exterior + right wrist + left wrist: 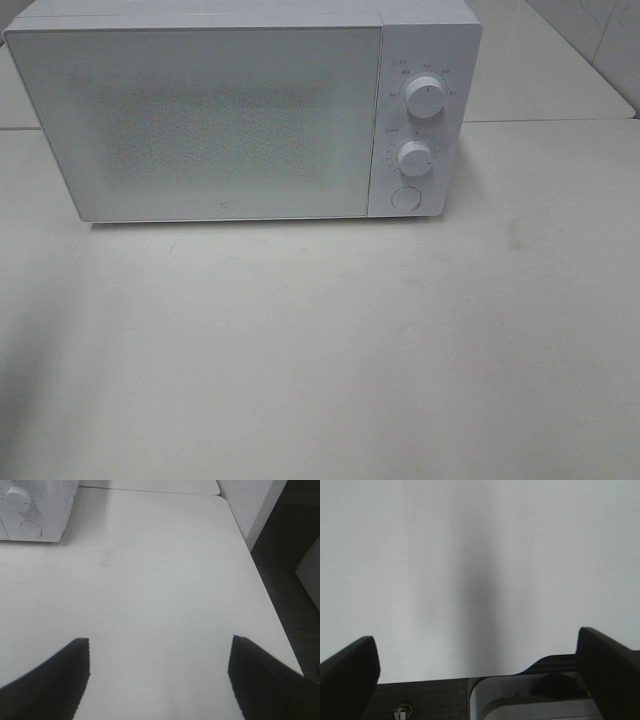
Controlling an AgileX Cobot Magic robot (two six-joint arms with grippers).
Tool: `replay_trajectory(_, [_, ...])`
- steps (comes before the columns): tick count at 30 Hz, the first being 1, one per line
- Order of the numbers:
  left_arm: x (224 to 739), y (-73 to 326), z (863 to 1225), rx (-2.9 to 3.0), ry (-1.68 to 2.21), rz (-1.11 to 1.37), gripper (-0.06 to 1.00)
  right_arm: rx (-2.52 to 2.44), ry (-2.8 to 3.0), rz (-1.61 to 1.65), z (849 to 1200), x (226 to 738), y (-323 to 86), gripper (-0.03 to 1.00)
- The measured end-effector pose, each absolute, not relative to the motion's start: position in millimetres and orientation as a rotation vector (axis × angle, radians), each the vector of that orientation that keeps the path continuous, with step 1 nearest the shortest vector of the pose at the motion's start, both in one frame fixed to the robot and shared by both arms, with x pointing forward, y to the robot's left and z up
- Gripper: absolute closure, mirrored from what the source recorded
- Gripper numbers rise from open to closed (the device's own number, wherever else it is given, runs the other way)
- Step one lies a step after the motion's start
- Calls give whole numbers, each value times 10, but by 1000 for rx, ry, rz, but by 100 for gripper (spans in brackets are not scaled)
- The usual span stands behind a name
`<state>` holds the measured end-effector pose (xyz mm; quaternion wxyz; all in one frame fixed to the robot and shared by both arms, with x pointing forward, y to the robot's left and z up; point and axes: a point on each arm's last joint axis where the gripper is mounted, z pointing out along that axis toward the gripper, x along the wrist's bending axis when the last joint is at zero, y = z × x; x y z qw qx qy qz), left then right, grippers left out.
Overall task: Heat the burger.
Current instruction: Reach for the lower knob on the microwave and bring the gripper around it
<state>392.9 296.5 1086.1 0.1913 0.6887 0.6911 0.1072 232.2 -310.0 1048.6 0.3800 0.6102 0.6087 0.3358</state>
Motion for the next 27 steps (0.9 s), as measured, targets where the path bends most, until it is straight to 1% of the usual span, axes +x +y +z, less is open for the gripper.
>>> replay_trajectory(2, [3673, 2987, 10860, 1912, 1927, 397, -5, 1558, 1554, 857, 10486, 2322, -3100, 21])
replay_trajectory(4, [3608, 2987, 10862, 1900, 1918, 417, -5, 1558, 1554, 857, 10486, 2322, -3100, 21])
replay_trajectory(5, [3476, 2982, 10838, 1882, 1898, 450, -5, 1558, 1554, 857, 10486, 2322, -3100, 21])
replay_trajectory(8, [3429, 2980, 10829, 1873, 1889, 465, -5, 1558, 1554, 857, 10486, 2322, -3100, 21])
replay_trajectory(10, [3264, 2974, 10762, 1824, 1840, 539, -5, 1558, 1554, 857, 10486, 2322, -3100, 21])
replay_trajectory(19, [2916, 2969, 10629, 1721, 1728, 700, -5, 1558, 1554, 857, 10486, 2322, -3100, 21])
replay_trajectory(22, [2876, 2967, 10623, 1709, 1715, 715, -5, 1558, 1554, 857, 10486, 2322, -3100, 21])
replay_trajectory(24, [2733, 2961, 10649, 1658, 1657, 783, -5, 1558, 1554, 857, 10486, 2322, -3100, 21])
replay_trajectory(27, [2639, 2958, 10640, 1634, 1629, 815, -5, 1558, 1554, 857, 10486, 2322, -3100, 21])
